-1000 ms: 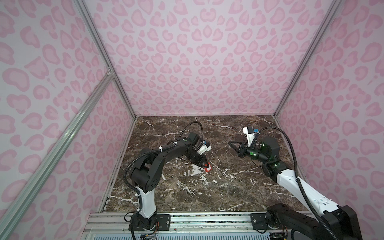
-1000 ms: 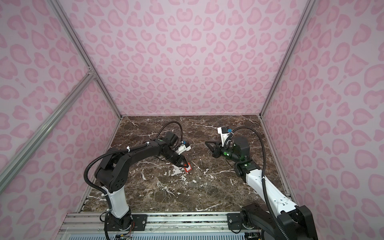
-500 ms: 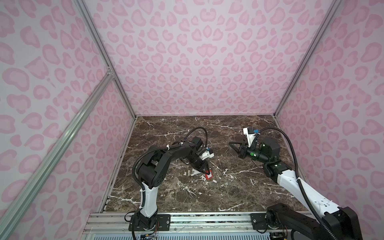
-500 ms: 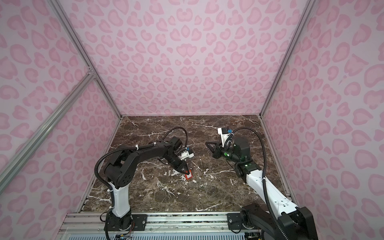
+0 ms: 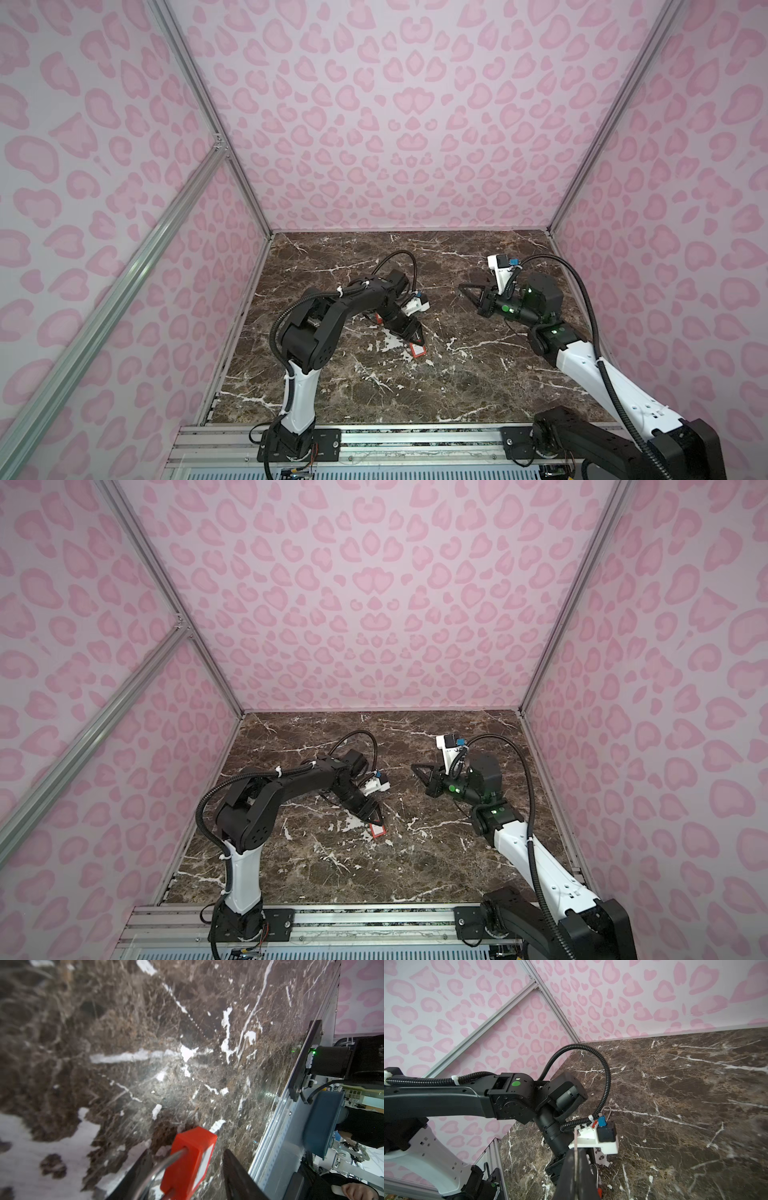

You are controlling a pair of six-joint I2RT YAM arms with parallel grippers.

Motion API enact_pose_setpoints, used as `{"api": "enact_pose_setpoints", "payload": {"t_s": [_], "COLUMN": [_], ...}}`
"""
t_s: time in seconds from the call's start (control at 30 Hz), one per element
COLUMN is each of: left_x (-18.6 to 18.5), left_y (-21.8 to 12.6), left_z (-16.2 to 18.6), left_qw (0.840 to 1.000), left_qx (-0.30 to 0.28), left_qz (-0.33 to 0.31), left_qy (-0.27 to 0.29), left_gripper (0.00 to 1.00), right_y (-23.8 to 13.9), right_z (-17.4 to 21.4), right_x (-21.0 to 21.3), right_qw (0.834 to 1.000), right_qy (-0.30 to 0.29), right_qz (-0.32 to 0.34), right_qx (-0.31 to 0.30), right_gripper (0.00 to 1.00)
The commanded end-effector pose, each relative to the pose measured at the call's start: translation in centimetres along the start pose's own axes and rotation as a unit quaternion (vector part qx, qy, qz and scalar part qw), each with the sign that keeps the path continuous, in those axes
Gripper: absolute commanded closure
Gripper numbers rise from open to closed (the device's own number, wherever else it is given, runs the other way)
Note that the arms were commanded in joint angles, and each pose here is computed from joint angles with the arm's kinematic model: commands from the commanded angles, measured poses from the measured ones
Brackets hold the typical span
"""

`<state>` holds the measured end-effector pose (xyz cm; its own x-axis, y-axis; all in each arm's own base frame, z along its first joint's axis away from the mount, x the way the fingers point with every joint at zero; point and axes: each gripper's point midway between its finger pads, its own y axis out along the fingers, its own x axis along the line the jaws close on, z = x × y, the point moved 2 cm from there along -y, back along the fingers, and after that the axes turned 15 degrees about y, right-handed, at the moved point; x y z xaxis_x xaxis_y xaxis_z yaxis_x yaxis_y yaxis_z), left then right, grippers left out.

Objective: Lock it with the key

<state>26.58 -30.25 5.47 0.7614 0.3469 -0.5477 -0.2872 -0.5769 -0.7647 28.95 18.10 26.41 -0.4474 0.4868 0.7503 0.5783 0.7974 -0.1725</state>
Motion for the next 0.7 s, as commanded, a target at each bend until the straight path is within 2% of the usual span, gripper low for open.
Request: {"api": "enact_pose_setpoints", "payload": {"t_s": [0.0,0.67], "left_x": [0.2,0.0], "left_y": [-0.1,-0.7], "left_z": [-0.7,-2.7], "left_qw": [1.000,1.000], "left_qx": [-0.008,-0.030], "left_qz": [-0.003,0.004], "left_qy": [-0.003,0.000], "left_gripper": [0.43,0.42], "right_y": [-0.2,-1.1], "right_z": [0.1,0.8], "right_x": [-0.1,-0.5], "right_qw": [1.000,1.000], "right_qy": [-0.004,0.008], "right_qz": [0.003,0.015], "right_qx": [-0.003,-0.016], "right_gripper": [1.00,1.00]}}
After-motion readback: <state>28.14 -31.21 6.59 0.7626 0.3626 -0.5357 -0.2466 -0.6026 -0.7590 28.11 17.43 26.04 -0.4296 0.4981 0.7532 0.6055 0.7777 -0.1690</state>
